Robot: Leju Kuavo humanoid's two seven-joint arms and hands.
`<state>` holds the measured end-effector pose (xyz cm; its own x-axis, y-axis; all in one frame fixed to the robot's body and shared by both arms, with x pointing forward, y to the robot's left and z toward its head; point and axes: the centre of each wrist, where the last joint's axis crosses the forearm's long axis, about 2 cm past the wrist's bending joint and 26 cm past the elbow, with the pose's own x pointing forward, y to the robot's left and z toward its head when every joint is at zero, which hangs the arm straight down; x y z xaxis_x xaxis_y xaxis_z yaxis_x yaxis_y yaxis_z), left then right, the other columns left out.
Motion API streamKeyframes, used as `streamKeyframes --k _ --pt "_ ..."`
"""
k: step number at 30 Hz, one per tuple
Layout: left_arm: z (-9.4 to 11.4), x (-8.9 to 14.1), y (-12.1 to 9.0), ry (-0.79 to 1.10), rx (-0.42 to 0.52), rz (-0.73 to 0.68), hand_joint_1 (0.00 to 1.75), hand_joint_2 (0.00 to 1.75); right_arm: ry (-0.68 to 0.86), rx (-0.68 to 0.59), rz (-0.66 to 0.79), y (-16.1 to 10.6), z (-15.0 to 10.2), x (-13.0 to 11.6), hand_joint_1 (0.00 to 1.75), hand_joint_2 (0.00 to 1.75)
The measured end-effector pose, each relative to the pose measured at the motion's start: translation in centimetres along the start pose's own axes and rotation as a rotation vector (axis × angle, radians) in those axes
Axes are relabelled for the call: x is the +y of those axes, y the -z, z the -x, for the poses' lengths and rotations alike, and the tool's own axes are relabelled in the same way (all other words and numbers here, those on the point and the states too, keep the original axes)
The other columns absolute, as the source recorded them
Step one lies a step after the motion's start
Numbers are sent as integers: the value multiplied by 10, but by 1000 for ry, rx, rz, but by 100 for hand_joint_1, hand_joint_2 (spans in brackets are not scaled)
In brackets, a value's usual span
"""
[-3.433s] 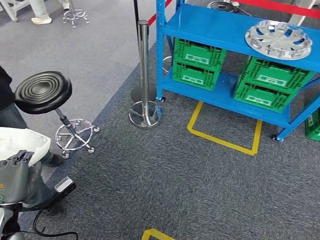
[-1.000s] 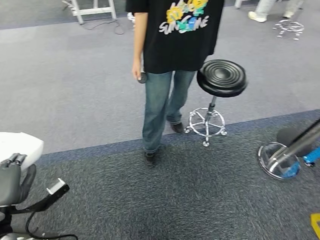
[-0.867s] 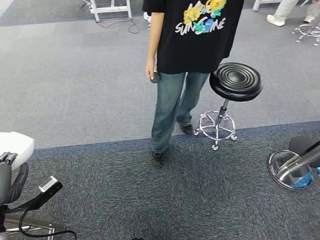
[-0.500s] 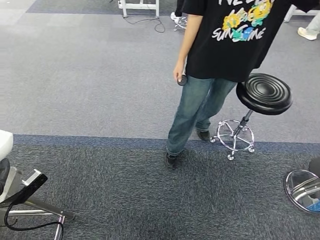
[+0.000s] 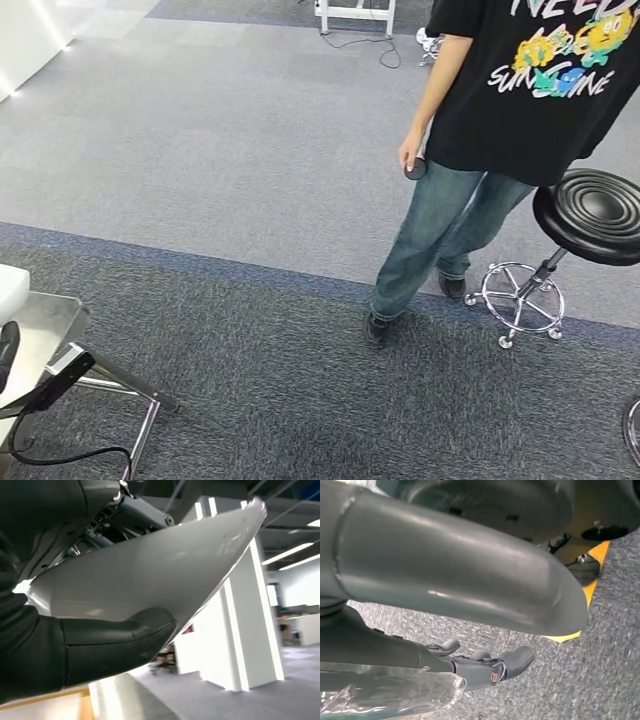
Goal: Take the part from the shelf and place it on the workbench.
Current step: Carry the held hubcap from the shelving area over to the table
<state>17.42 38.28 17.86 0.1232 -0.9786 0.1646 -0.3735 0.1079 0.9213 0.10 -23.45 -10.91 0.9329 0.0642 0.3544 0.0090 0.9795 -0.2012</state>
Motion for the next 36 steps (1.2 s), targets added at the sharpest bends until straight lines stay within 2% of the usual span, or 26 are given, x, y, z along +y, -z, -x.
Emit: streamKeyframes --k 36 --pt "10 -14 2 27 67 68 175 175 5 -5 0 -2 2 3 0 0"
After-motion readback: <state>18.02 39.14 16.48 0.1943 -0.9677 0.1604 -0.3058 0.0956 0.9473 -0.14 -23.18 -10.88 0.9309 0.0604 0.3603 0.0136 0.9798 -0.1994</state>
